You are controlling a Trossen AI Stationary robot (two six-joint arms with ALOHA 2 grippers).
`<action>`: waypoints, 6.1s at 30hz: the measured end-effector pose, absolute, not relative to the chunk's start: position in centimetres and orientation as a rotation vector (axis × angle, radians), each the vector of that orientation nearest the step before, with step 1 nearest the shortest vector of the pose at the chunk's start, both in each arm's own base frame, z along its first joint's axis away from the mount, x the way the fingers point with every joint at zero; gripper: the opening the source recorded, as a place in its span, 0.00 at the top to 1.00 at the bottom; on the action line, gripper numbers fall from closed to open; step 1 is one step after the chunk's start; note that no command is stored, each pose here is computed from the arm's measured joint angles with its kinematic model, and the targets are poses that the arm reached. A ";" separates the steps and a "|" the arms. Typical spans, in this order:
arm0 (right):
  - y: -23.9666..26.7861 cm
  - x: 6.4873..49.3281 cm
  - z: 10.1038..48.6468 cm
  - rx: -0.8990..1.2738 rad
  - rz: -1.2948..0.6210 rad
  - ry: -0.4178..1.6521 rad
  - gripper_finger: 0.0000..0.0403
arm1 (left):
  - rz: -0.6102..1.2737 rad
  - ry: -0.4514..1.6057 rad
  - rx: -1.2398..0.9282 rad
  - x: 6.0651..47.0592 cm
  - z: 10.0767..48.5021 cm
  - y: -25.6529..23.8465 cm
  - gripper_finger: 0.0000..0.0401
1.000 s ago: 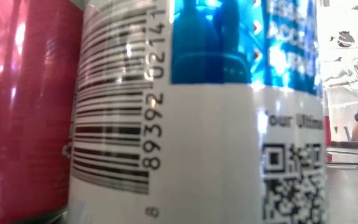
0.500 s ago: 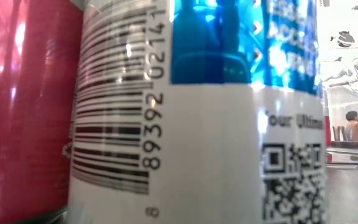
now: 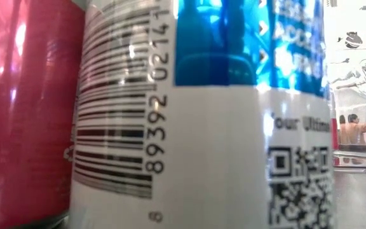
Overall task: Sort soda cans
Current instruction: Put the white-blue soda can into the left transparent bin
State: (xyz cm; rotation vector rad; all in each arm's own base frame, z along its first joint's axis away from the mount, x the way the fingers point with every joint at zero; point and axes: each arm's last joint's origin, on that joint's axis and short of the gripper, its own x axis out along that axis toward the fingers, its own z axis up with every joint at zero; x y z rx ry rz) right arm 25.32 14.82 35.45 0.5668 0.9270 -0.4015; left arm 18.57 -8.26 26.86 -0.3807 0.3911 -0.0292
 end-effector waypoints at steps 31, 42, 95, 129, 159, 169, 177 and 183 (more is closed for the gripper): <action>14.8 25.4 35.3 0.582 -0.423 0.931 0.08 | -0.030 0.364 -0.269 19.0 28.0 -8.7 0.01; 14.7 24.8 33.1 0.526 -0.482 1.003 0.08 | -0.083 0.496 -0.158 22.1 30.4 -12.3 0.01; 22.5 16.2 30.0 0.503 -0.423 1.110 0.08 | -0.161 0.744 -0.061 35.1 23.4 -29.1 0.01; 22.5 16.2 30.0 0.462 -0.396 1.118 0.08 | -0.131 0.742 -0.082 36.3 23.1 -27.7 0.01; 22.5 16.3 30.0 0.445 -0.395 1.088 0.08 | -0.135 0.745 -0.084 36.3 23.4 -27.6 0.28; 22.5 16.4 30.1 0.446 -0.398 1.067 0.08 | -0.076 0.626 -0.137 35.7 28.5 -25.1 0.27; 22.4 16.5 30.1 0.458 -0.424 1.009 0.08 | 0.089 0.618 -0.260 31.6 35.2 -19.8 0.27; 22.2 16.7 30.2 0.464 -0.450 0.952 0.08 | 0.295 0.683 -0.249 27.0 37.8 -15.7 0.27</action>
